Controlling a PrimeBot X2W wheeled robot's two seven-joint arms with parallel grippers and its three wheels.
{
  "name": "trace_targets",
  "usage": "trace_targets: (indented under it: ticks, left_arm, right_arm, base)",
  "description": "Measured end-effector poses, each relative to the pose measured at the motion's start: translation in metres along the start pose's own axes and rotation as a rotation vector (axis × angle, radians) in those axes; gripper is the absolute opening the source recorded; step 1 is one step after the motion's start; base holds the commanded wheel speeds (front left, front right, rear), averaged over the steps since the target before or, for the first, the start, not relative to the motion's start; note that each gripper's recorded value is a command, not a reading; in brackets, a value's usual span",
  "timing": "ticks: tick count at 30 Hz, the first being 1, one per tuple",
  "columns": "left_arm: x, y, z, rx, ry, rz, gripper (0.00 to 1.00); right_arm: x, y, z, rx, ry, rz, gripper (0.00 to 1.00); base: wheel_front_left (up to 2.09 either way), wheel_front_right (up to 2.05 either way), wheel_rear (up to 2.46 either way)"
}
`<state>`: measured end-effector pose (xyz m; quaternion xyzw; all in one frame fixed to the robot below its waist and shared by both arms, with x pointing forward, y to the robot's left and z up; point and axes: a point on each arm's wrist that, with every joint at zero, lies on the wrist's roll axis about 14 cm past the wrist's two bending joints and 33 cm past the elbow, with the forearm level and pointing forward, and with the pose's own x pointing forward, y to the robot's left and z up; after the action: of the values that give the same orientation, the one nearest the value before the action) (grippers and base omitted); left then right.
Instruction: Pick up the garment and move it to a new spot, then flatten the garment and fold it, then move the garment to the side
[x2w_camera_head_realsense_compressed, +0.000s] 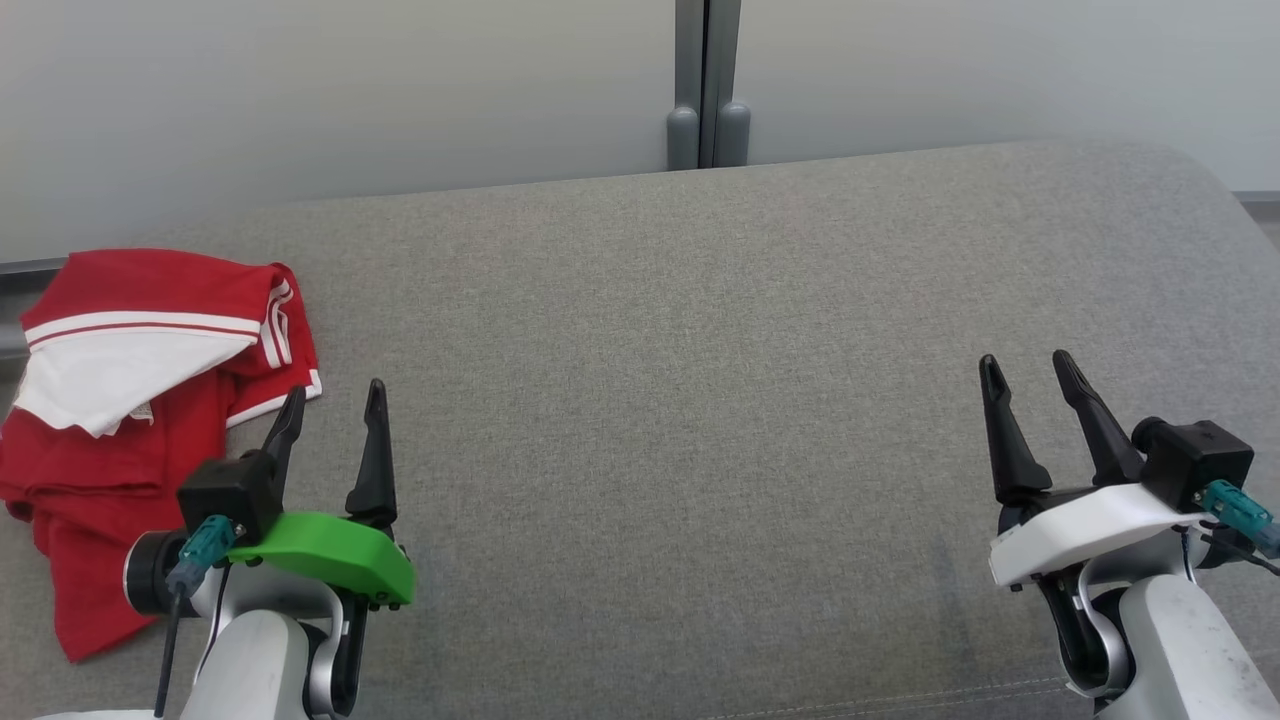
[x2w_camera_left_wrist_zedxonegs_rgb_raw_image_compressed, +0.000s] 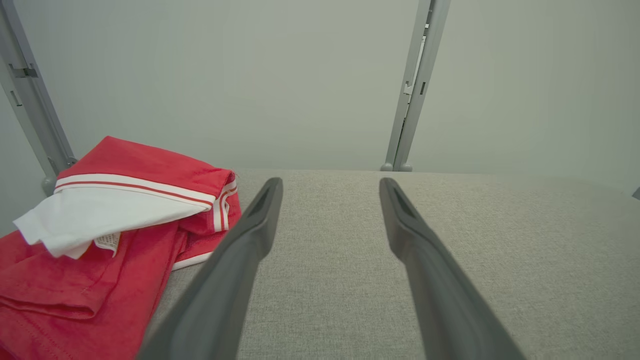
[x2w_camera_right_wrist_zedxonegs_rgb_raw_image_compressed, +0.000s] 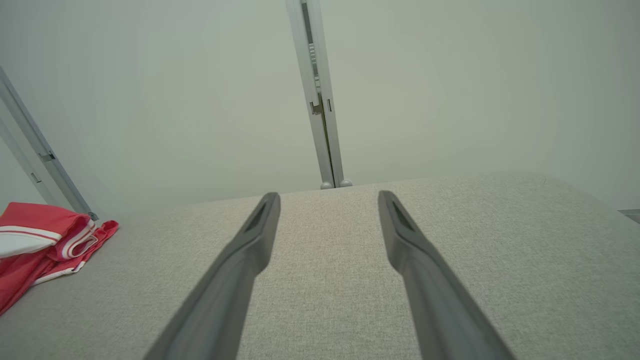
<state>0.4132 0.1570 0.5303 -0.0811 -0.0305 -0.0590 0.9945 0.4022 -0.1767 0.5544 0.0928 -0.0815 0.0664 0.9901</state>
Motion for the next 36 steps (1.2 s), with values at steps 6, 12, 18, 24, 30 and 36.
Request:
trace_targets:
  ticks: [6, 12, 18, 24, 30, 36]
  left_arm:
    - [0.0001, 0.001, -0.0031, 0.027, 0.011, 0.002, 1.0]
    - [0.0013, 0.0011, -0.004, 0.058, 0.015, -0.004, 1.0]
    - [0.0033, 0.0016, -0.0038, 0.086, 0.015, -0.004, 1.0]
    - [0.0033, 0.0007, -0.0052, 0.112, 0.018, -0.007, 1.0]
    - [0.0044, 0.0001, -0.0062, 0.147, 0.019, -0.009, 1.0]
    - [0.0051, 0.0003, -0.0062, 0.15, 0.02, -0.007, 1.0]
  right_arm:
    - [0.0011, -0.0011, -0.003, -0.016, 0.002, -0.001, 1.0]
    - [0.0035, 0.0001, -0.0026, -0.046, -0.004, 0.009, 1.0]
    - [0.0041, 0.0008, -0.0042, -0.077, -0.005, 0.016, 1.0]
    - [0.004, 0.0014, -0.0055, -0.086, -0.009, 0.019, 1.0]
    - [0.0049, 0.0027, -0.0079, -0.076, -0.009, 0.022, 1.0]
    - [0.006, 0.0022, -0.0076, -0.078, -0.011, 0.022, 1.0]
  base:
    - [0.0, 0.0, 0.0]
    - [0.0, 0.0, 0.0]
    - [0.0, 0.0, 0.0]
    - [0.0, 0.0, 0.0]
    - [0.0, 0.0, 0.0]
    - [0.0, 0.0, 0.0]
